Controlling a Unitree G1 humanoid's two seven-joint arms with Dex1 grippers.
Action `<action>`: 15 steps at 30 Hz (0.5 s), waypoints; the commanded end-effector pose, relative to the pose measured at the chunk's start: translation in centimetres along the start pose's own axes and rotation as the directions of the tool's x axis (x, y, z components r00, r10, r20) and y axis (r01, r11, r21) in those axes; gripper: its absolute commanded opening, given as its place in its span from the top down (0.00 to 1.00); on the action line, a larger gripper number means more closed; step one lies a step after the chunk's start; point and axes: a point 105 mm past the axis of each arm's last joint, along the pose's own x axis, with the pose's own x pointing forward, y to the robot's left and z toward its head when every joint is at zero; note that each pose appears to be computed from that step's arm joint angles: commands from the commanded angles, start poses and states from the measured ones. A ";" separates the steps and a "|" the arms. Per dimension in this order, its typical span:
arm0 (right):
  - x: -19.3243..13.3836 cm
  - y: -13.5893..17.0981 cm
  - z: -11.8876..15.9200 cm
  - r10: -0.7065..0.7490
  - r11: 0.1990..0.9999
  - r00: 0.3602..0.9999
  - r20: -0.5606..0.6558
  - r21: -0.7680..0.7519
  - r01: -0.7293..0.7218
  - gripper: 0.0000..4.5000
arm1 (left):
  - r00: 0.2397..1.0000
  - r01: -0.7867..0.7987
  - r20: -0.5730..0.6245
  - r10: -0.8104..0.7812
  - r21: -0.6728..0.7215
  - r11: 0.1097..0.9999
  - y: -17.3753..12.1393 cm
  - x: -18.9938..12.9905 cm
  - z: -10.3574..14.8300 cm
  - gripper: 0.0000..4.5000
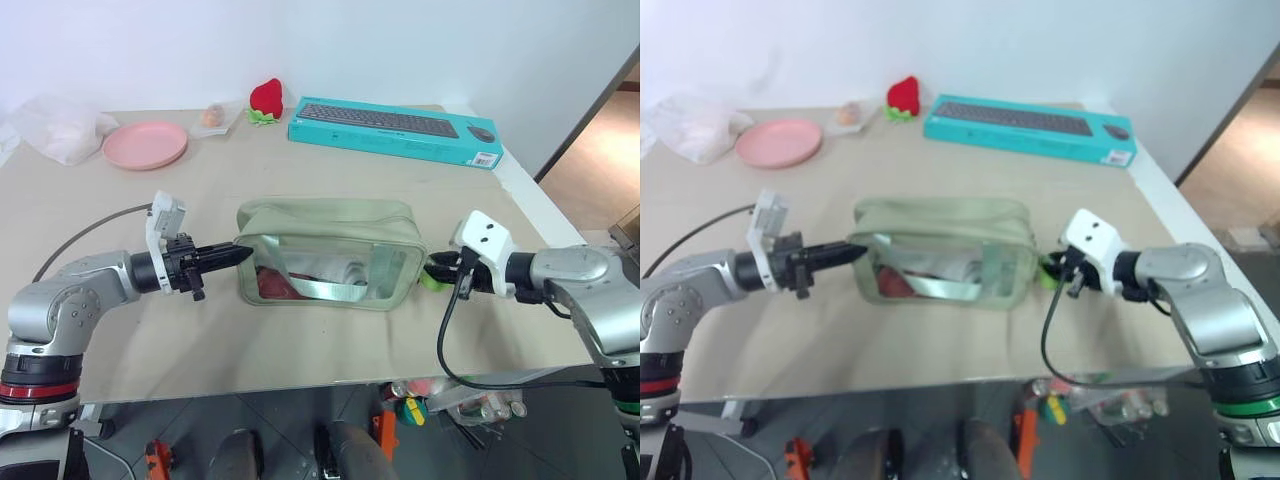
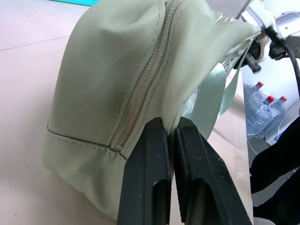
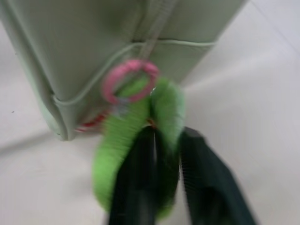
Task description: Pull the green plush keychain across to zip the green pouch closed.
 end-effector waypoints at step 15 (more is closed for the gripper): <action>-8.8 -1.8 2.0 -0.125 0.970 0.953 0.275 0.237 0.059 0.16 | 0.953 -0.293 0.111 0.281 0.101 0.951 3.0 -6.8 3.8 0.32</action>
